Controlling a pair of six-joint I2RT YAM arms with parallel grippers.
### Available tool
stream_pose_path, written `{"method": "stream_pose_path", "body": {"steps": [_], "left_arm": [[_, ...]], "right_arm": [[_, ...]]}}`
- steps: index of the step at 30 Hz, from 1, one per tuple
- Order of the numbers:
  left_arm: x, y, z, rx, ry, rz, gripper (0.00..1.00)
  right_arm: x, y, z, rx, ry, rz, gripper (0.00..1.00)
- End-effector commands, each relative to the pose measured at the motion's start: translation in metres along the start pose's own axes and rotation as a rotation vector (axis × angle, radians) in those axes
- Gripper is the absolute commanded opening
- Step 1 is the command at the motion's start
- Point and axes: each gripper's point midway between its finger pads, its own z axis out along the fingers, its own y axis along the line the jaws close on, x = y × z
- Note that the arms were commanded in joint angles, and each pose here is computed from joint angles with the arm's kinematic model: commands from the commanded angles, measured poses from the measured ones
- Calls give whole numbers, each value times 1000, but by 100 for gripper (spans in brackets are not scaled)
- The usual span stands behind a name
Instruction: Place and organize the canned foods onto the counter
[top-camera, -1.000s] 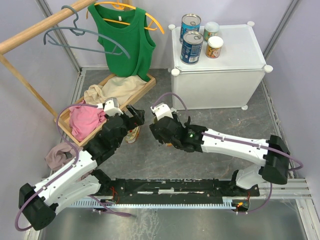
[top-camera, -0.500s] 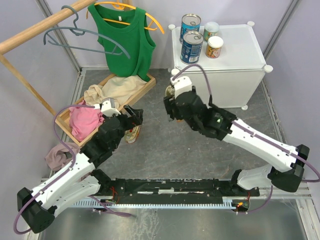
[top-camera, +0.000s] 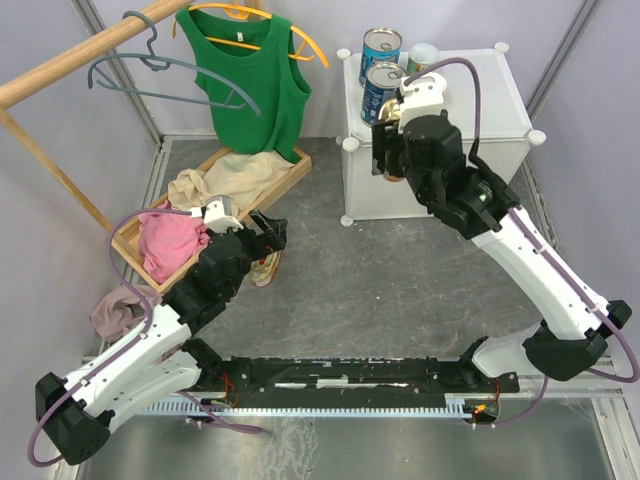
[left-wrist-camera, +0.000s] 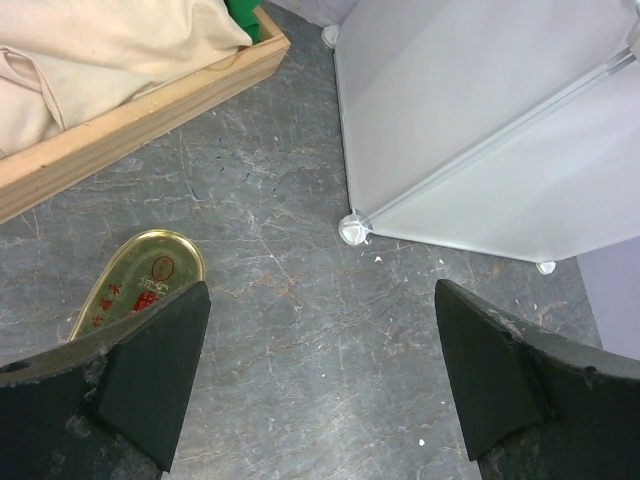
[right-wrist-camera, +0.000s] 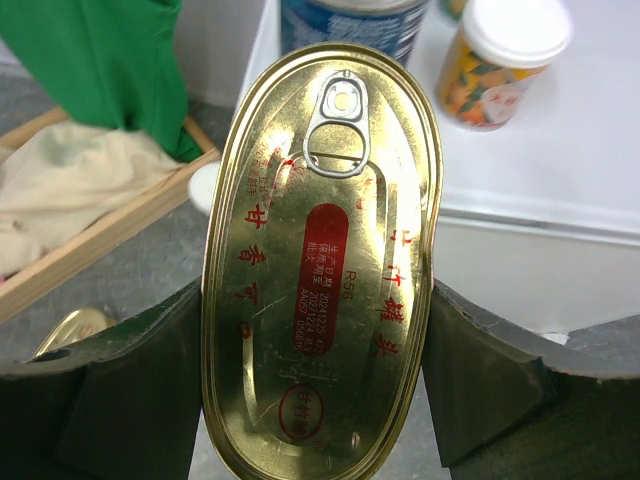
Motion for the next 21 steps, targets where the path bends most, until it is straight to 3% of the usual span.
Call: {"method": "stream_pose_path", "body": {"steps": [1,21], "left_arm": [[-18,-6,1,10,-49,14,99],[-7,-8,17,1,-16,25,99]], "right_arm": [[-51,-31,2,66,-118,65,1],[-72,-156,63,289,-108,150,1]]}}
